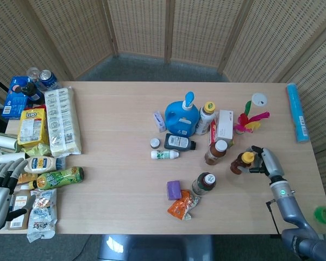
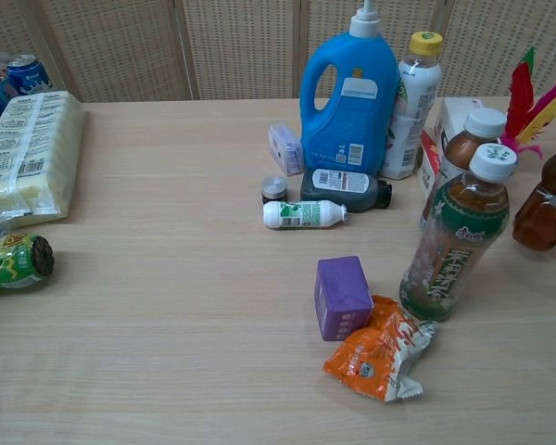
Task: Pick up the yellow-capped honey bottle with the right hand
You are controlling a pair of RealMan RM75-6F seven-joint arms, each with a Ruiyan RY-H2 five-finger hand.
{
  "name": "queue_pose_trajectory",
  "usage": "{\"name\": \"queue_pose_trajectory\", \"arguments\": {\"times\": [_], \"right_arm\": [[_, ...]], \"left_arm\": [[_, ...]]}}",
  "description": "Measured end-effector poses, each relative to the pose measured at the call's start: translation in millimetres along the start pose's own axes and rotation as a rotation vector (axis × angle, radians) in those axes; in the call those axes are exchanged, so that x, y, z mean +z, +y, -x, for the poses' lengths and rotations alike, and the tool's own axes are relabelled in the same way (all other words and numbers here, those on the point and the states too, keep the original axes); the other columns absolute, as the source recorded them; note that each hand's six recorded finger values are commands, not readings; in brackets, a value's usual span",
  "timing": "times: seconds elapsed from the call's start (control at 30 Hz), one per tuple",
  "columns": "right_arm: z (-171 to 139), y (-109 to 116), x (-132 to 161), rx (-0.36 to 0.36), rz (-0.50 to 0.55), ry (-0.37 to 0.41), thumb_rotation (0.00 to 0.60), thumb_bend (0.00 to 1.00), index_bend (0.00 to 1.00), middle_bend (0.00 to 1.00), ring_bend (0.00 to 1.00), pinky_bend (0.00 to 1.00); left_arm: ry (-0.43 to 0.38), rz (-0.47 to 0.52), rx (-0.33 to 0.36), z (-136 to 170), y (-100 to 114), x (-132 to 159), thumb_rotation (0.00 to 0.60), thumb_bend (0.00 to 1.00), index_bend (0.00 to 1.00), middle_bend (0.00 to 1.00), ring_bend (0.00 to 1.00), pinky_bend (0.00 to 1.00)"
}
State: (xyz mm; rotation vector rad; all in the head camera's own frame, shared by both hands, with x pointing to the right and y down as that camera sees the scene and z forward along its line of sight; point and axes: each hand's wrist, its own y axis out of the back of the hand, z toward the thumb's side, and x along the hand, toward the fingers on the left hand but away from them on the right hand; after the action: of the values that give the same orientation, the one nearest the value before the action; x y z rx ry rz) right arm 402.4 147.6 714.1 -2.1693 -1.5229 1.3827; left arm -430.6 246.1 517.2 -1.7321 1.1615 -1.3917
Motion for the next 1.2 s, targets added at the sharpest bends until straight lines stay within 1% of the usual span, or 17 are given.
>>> {"name": "queue_pose_trajectory", "arguments": {"times": [0.13, 0.33, 0.6, 0.77, 0.87, 0.97, 1.2], "right_arm": [[-3, 14, 4, -0.025, -0.003, 0.013, 0.6, 0.11, 0.74, 1.0, 0.74, 0.7], [-5, 47, 23, -0.082, -0.031, 0.062, 0.6, 0.11, 0.74, 1.0, 0.74, 0.7], [-9, 88, 63, -0.155, -0.016, 0.133, 0.6, 0.11, 0.75, 1.0, 0.75, 0.7], [-12, 112, 94, -0.195, 0.01, 0.186, 0.6, 0.11, 0.75, 1.0, 0.75, 0.7], [-15, 122, 114, -0.207, 0.028, 0.22, 0.6, 0.1, 0.75, 1.0, 0.75, 0.7], [-18, 129, 128, -0.213, 0.029, 0.242, 0.6, 0.1, 0.75, 1.0, 0.75, 0.7], [-21, 131, 153, -0.206, 0.031, 0.27, 0.6, 0.1, 0.75, 1.0, 0.75, 0.7]], "left_arm": [[-0.009, 0.002, -0.003, -2, -1, 2, 0.6, 0.38, 0.0, 0.0, 0.0, 0.0], [-0.022, 0.006, 0.004, -2, 0, 5, 0.6, 0.38, 0.0, 0.0, 0.0, 0.0], [-0.029, 0.02, 0.006, 1, -1, 5, 0.6, 0.38, 0.0, 0.0, 0.0, 0.0], [-0.035, 0.026, 0.027, 4, 6, 4, 0.6, 0.38, 0.0, 0.0, 0.0, 0.0], [-0.034, 0.022, 0.033, 7, 9, 1, 0.6, 0.38, 0.0, 0.0, 0.0, 0.0], [-0.028, 0.026, 0.033, 11, 10, -2, 0.6, 0.38, 0.0, 0.0, 0.0, 0.0], [-0.011, 0.041, 0.029, 16, 6, -11, 0.6, 0.38, 0.0, 0.0, 0.0, 0.0]]}}
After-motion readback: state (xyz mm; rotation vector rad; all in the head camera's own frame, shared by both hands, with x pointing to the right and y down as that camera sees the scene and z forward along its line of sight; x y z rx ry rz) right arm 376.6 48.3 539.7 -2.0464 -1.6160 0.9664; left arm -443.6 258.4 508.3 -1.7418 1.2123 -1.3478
